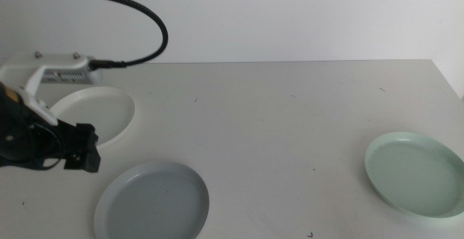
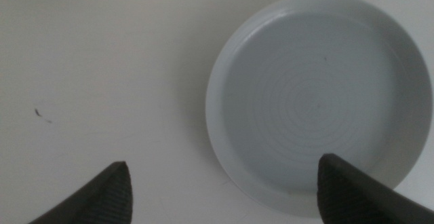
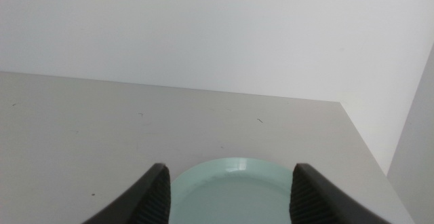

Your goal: Stack the three bowls on top of each other.

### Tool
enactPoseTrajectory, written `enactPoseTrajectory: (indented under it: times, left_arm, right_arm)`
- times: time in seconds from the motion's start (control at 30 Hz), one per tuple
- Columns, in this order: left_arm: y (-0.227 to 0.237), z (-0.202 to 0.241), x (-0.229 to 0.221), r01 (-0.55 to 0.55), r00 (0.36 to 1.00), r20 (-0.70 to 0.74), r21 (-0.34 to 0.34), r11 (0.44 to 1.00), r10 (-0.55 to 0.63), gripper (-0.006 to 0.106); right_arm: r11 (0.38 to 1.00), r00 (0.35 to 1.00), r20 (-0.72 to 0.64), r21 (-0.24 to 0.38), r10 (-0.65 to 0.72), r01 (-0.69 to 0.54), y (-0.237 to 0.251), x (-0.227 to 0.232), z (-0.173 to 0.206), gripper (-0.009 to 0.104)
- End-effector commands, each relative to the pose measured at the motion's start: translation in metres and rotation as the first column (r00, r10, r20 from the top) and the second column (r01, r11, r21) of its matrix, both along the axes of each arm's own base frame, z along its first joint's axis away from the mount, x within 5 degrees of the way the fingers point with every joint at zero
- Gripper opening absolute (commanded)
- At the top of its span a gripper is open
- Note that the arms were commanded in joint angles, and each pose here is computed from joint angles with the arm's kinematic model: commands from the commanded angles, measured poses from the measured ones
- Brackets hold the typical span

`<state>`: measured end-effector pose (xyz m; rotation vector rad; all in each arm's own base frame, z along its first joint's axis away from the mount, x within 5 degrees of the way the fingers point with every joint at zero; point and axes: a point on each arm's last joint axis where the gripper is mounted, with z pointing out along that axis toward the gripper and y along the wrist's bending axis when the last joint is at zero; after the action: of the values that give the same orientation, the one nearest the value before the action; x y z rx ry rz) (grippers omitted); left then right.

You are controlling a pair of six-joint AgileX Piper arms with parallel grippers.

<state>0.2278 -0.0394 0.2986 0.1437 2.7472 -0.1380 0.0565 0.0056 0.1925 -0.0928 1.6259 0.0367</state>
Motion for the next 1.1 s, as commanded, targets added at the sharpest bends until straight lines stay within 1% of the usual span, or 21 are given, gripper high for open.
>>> enactPoseTrajectory:
  times: [0.0, 0.17, 0.37, 0.63, 0.9, 0.97, 1.07]
  left_arm:
    - [-0.005, -0.008, 0.008, -0.019, 1.0, 0.009, -0.043, 0.999, 0.019, 0.105]
    - [-0.009, -0.045, 0.021, -0.039, 0.996, -0.077, -0.059, 0.998, 0.034, 0.105]
    - [-0.011, -0.078, 0.037, -0.047, 0.99, -0.136, -0.045, 0.998, 0.041, 0.104]
    - [-0.014, -0.115, 0.056, -0.048, 0.983, -0.181, -0.04, 0.998, 0.04, 0.089]
    - [-0.015, -0.139, 0.061, -0.023, 0.969, -0.246, -0.023, 0.999, 0.017, 0.087]
    - [-0.015, -0.142, 0.062, -0.016, 0.969, -0.248, -0.022, 1.0, 0.01, 0.083]
    - [-0.015, -0.142, 0.063, -0.011, 0.97, -0.242, -0.021, 1.0, 0.006, 0.068]
  right_arm:
    - [1.0, 0.997, 0.079, -0.013, -0.023, 0.024, -0.002, 0.0, 0.009, 0.046]
    - [1.0, 0.997, 0.079, -0.013, -0.023, 0.024, -0.002, 0.0, 0.009, 0.046]
    - [1.0, 0.997, 0.078, -0.013, -0.023, 0.024, -0.002, 0.0, 0.009, 0.046]
    - [1.0, 0.997, 0.077, -0.013, -0.023, 0.024, -0.002, 0.0, 0.009, 0.046]
    - [1.0, 0.997, 0.077, -0.013, -0.023, 0.024, -0.002, 0.0, 0.009, 0.046]
    - [1.0, 0.997, 0.077, -0.013, -0.023, 0.024, -0.002, 0.0, 0.009, 0.046]
    - [1.0, 0.997, 0.077, -0.013, -0.023, 0.024, -0.002, 0.0, 0.009, 0.046]
